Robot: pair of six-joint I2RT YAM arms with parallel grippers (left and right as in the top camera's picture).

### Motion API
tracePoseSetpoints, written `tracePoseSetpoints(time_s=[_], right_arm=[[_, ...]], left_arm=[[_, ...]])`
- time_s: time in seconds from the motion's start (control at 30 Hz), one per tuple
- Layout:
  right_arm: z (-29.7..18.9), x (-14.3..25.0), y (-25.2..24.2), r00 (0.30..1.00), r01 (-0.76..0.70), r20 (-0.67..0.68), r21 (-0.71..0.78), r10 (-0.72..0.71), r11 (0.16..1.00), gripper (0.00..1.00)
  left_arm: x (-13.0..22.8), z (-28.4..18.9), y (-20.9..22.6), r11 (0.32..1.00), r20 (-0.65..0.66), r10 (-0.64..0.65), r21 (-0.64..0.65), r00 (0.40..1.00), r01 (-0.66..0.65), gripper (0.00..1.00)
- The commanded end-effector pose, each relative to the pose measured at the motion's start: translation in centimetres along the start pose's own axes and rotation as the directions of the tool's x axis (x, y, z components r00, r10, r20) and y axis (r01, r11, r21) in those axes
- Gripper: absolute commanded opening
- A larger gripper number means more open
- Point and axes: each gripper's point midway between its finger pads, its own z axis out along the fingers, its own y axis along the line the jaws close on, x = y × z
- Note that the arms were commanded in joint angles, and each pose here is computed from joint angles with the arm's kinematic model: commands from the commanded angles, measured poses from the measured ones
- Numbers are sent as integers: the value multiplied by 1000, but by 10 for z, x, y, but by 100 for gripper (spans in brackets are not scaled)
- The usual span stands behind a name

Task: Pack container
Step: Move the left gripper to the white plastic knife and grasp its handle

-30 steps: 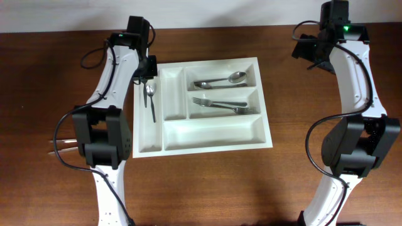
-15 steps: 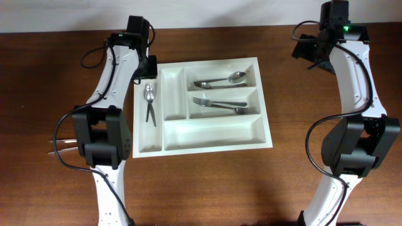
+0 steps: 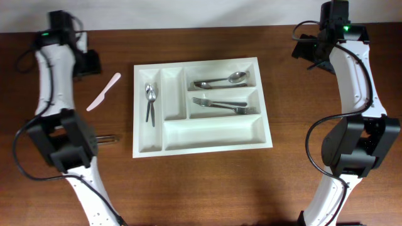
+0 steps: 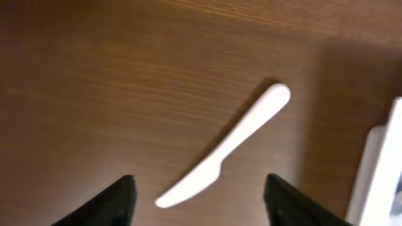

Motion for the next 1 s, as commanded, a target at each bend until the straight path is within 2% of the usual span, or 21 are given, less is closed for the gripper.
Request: tracePoseSetpoints(time_s=[0.0,0.2,0.37,0.57,0.67,0.97], right_arm=[[5,2,0,1000,-8,-6,11,8,1000,99],[5,2,0,1000,-8,-6,11,8,1000,99],[5,2,0,1000,-8,-6,11,8,1000,99],[5,2,0,1000,-8,-6,11,8,1000,99],[5,2,0,1000,-8,-6,11,8,1000,99],[5,2,0,1000,-8,-6,11,8,1000,99]], left_arm=[[-5,4,-20,976,53,145,153,988,-152,77],[-13,28,-27,968,82,177,168,981,-188,79],[-3,58,-47,920,77,292,249,953,-303,80],[12,88,-48,912,27,313,272,950,-308,85],[14,95,-52,890,35,368,276,929,-363,85],[19,111,-56,886,25,372,290,928,-363,85]])
